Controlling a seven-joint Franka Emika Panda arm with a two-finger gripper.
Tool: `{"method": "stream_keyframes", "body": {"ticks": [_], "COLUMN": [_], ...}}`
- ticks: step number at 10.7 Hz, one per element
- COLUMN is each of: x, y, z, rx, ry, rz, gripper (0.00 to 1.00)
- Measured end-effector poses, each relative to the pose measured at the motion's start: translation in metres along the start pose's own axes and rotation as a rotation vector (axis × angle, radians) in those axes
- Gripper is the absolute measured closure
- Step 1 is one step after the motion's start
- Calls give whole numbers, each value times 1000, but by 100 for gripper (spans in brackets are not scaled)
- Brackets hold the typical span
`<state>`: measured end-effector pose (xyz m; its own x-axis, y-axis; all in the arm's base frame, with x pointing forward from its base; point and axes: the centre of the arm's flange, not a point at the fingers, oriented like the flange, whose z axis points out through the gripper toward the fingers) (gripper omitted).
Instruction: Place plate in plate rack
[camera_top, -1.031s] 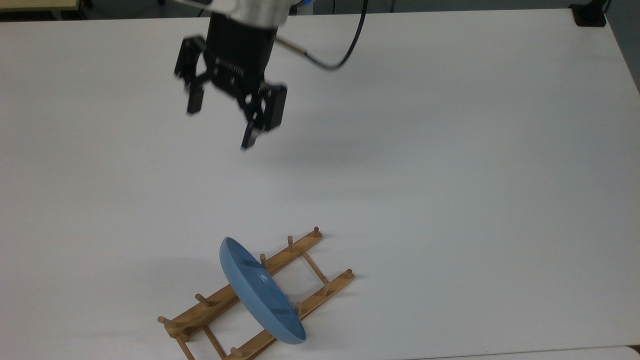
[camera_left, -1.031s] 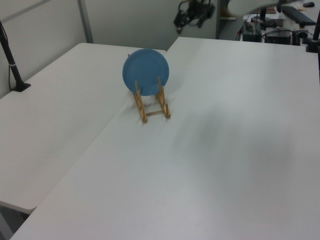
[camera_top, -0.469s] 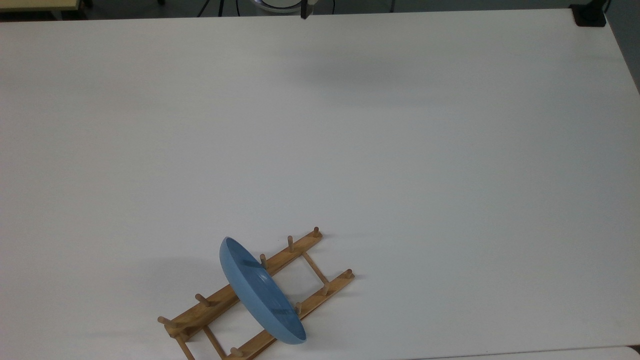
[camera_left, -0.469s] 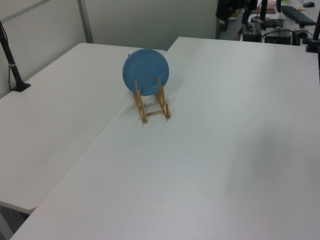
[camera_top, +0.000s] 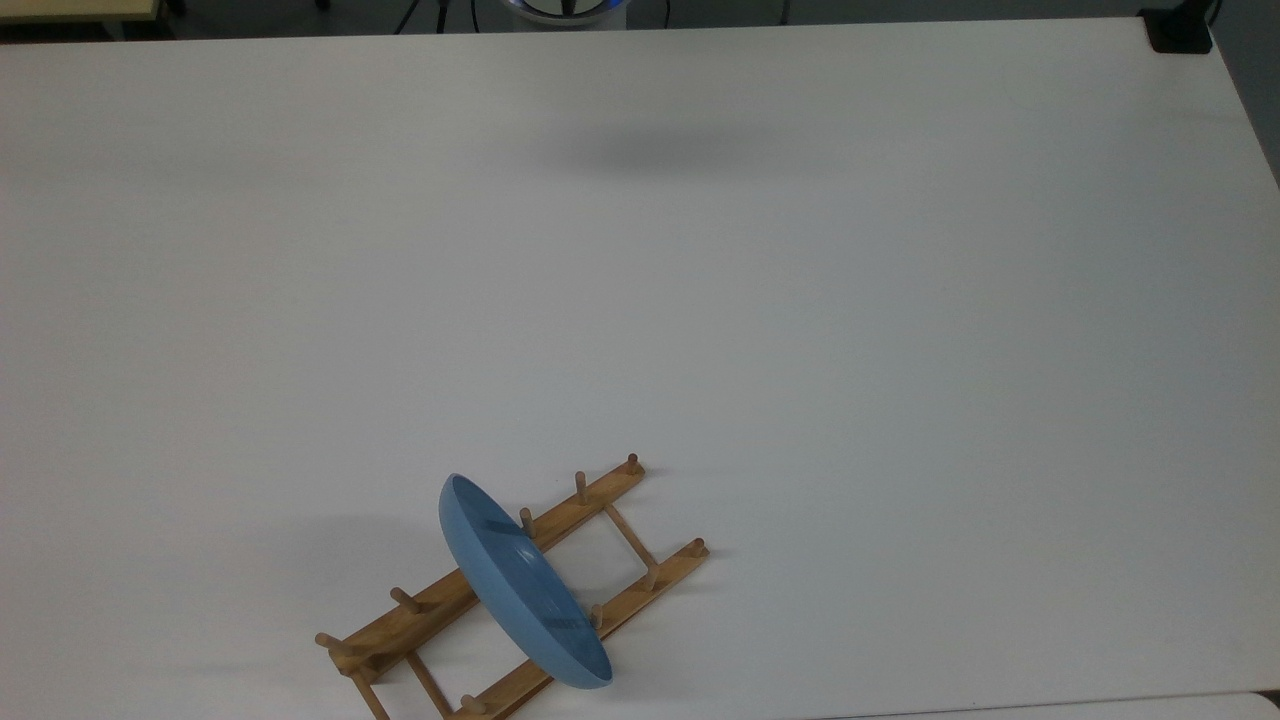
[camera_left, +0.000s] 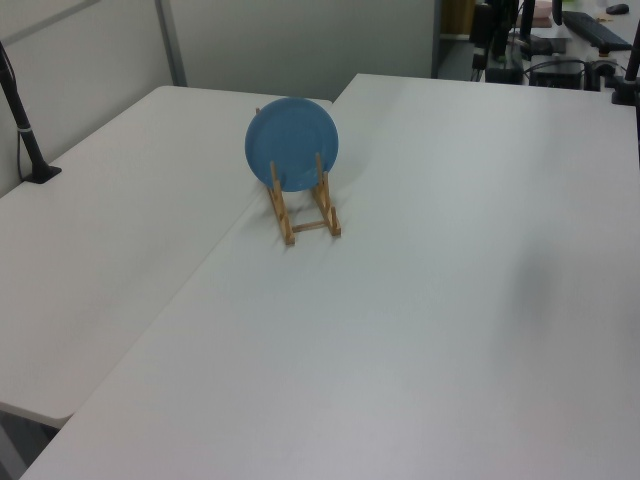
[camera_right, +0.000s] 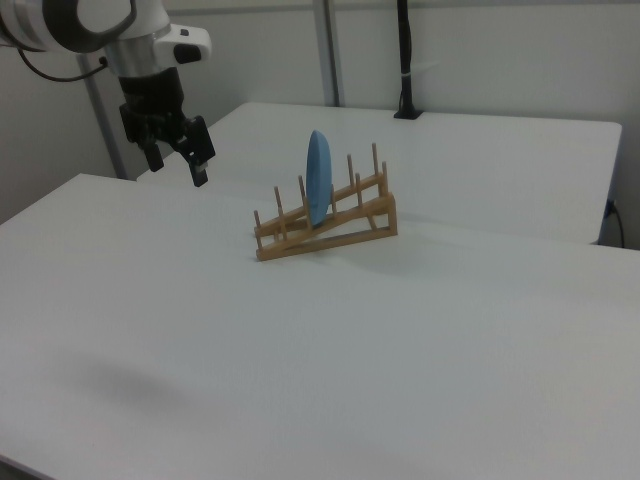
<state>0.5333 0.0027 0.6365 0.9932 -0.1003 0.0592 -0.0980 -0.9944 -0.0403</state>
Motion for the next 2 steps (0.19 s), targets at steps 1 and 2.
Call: {"method": "stream_keyframes", "body": {"ticks": [1,2], "x": [1,2], "y": [0,-4], "z": [-1,-2], "rx": [2,4], "ry": [8,22], "rz": [-25,-38], "gripper": [0,0]}}
